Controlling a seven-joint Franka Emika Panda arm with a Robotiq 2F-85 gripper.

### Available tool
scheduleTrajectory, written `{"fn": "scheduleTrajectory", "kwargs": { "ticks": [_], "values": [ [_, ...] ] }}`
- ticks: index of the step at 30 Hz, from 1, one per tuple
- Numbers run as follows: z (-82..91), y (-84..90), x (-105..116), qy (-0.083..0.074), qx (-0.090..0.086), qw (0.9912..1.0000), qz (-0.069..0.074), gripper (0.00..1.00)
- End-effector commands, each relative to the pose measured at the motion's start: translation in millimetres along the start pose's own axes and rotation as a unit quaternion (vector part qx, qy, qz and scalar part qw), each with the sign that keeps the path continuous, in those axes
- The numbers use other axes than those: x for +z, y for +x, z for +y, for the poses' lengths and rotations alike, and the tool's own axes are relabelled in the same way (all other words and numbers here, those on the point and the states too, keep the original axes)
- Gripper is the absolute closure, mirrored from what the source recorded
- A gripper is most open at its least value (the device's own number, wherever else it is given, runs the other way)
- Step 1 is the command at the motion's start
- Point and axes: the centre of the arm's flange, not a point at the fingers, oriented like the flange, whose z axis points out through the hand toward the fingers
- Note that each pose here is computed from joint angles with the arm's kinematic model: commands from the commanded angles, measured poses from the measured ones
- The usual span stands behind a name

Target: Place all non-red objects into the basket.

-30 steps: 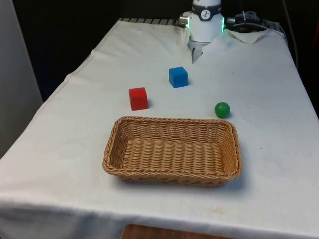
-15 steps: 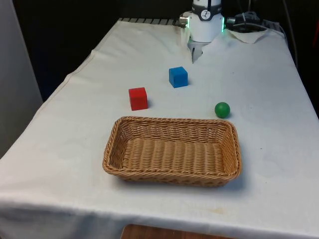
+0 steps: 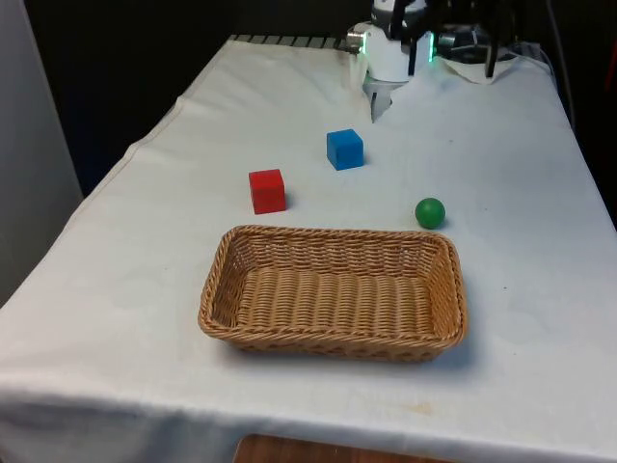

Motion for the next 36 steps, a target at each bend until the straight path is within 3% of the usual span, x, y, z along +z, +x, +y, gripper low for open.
{"fn": "scheduleTrajectory", "kwargs": {
  "ticks": [1,6,13,14,19,23,24,25,29,32,33,36],
  "values": [
    [-3.8,1.3,6.6,0.003,0.001,0.99999,0.001,0.0],
    [-8.6,2.5,21.2,0.001,-0.002,0.99998,-0.005,0.0],
    [-19.2,-1.9,48.4,0.016,-0.001,0.99987,0.002,0.0],
    [-17.8,-1.8,47.8,0.01,-0.002,0.99995,-0.002,0.0],
    [-23.2,-7.1,65.1,0.024,0.0,0.99971,0.005,0.0],
    [-24.2,-9.0,76.7,0.028,0.002,0.99957,0.007,0.0],
    [-22.9,-9.0,75.6,0.022,0.002,0.99975,0.005,0.0],
    [-24.1,-9.1,79.1,0.03,0.002,0.99952,0.008,0.0],
    [-25.2,-9.3,94.9,0.034,0.003,0.99937,0.011,0.0],
    [-22.7,-8.9,105.4,0.034,0.003,0.99934,0.012,0.0],
    [-23.4,-9.5,103.1,0.028,0.003,0.99958,0.008,0.0],
    [-16.3,-7.0,119.3,0.034,0.003,0.99935,0.012,0.0]
  ]
}}
